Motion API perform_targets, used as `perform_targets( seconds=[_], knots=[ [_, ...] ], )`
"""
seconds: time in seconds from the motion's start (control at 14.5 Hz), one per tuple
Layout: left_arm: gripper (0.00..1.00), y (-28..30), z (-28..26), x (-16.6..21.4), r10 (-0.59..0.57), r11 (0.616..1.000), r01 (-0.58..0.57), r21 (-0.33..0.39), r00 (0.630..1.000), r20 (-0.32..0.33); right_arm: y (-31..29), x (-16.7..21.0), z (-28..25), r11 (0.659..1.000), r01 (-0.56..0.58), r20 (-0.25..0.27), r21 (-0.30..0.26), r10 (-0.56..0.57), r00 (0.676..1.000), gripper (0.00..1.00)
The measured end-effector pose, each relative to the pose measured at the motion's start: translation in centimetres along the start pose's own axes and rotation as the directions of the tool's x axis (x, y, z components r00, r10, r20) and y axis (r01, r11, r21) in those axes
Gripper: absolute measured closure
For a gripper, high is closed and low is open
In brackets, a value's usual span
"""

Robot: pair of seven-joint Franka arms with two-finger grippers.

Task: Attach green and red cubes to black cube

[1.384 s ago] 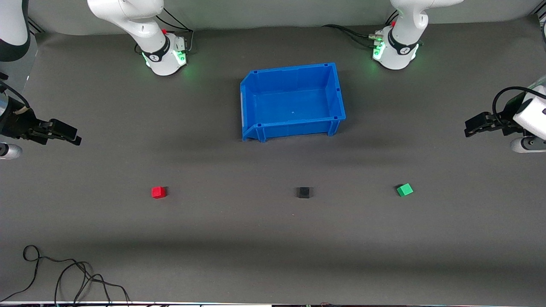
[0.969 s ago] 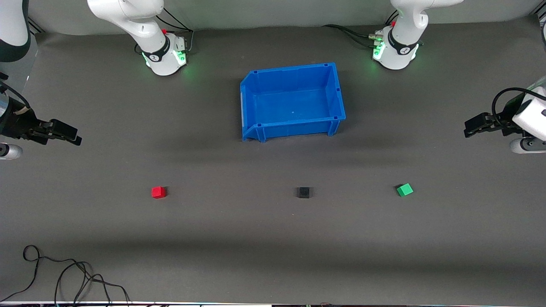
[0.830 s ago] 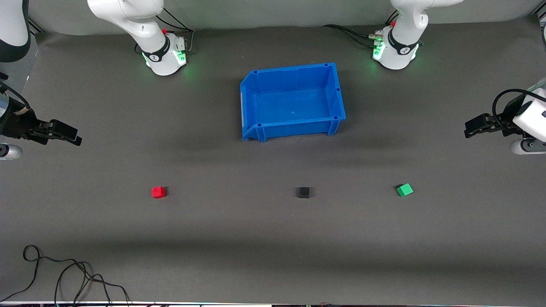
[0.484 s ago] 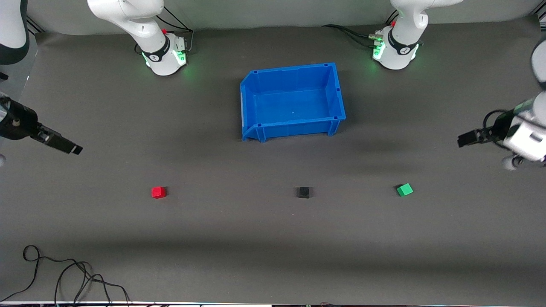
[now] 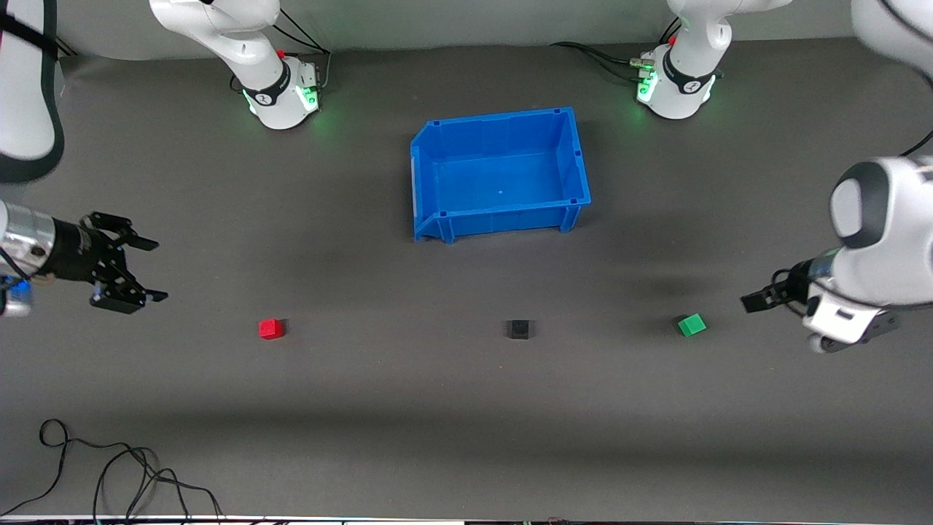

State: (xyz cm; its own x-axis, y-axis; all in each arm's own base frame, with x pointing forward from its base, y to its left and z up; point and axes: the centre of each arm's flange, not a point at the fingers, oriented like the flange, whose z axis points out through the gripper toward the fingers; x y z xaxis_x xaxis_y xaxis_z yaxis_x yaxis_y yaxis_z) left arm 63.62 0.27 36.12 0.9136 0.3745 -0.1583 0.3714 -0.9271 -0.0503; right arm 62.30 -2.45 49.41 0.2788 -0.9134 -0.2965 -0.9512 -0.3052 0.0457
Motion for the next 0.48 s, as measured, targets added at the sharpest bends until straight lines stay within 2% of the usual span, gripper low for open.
perform_targets(
  seconds=[0.14,0.21,0.28,0.42,0.48],
  knots=[
    [0.02,0.8,3.4,0.7,-0.046,0.999,0.046,0.002,0.999,0.009,-0.9,2.8,3.3,0.999,-0.054,0.063,-0.007,0.055,0.996,0.0],
    [0.02,1.3,5.3,1.1,-0.086,0.996,0.086,-0.009,0.996,-0.011,-1.6,4.1,5.2,0.997,-0.077,0.079,-0.004,0.077,0.994,0.0],
    [0.09,1.8,7.3,1.4,-0.127,0.992,0.127,-0.021,0.991,-0.027,-2.3,5.0,7.3,0.995,-0.098,0.094,0.006,0.097,0.991,0.0],
    [0.11,3.1,11.8,1.2,-0.182,0.983,0.181,-0.029,0.983,-0.031,-3.2,6.6,11.8,0.988,-0.147,0.119,0.042,0.141,0.983,0.0],
    [0.19,3.9,13.7,1.1,-0.196,0.98,0.195,-0.029,0.98,-0.029,-3.4,7.3,14.1,0.985,-0.161,0.121,0.058,0.154,0.981,0.0]
  ],
)
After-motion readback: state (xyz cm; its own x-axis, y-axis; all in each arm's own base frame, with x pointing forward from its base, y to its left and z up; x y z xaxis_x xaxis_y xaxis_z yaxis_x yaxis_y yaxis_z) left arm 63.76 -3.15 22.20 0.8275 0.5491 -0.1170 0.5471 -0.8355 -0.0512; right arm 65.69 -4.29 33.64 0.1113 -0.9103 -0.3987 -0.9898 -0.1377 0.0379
